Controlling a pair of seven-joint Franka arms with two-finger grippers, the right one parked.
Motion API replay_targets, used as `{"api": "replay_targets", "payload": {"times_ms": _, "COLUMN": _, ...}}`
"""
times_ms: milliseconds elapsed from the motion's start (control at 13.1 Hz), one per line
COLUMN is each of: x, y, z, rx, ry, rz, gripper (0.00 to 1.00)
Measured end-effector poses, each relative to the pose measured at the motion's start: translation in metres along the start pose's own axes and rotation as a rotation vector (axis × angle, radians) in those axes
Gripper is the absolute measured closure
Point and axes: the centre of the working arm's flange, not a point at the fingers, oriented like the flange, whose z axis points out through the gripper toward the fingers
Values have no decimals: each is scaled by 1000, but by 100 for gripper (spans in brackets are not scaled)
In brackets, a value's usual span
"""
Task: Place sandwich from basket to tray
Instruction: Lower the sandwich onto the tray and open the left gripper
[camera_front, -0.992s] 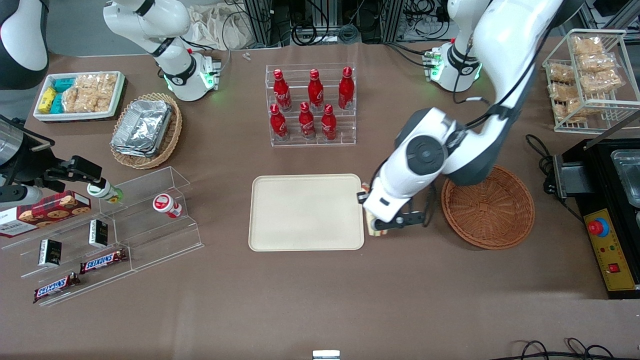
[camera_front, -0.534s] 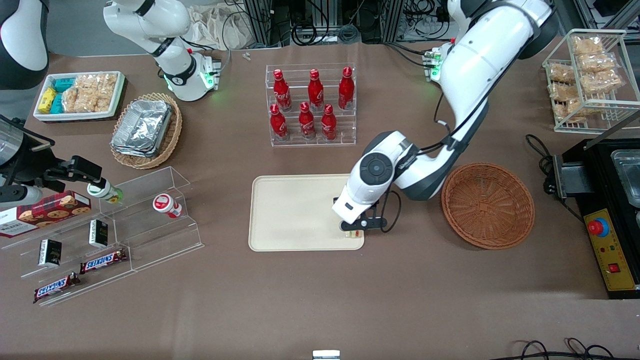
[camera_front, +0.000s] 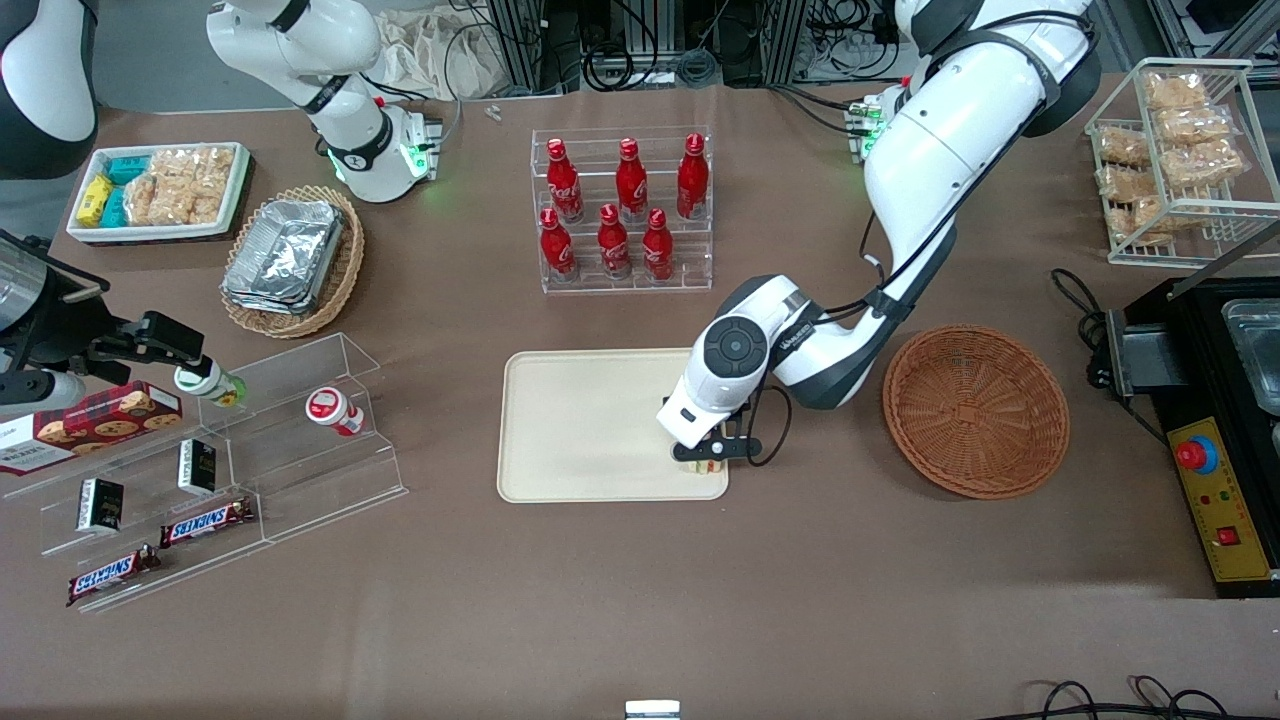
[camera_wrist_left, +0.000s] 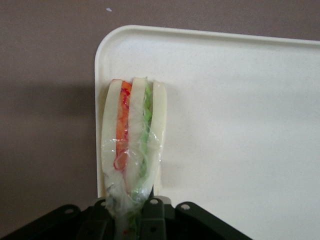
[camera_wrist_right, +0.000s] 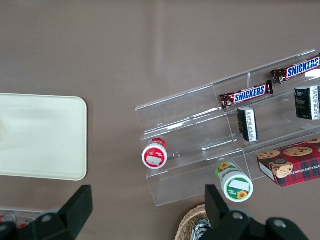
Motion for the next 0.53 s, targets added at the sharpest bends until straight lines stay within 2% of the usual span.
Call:
{"api": "replay_targets", "payload": {"times_ms": 305, "x": 7, "y": -1, "z": -9, "rx": -12, "ry": 17, "rz": -13, "gripper": 34}}
{"api": "replay_targets", "payload": {"times_ms": 534, "x": 29, "y": -4, "z": -50, "rx": -52, "ry": 82, "rz": -67, "gripper": 1}}
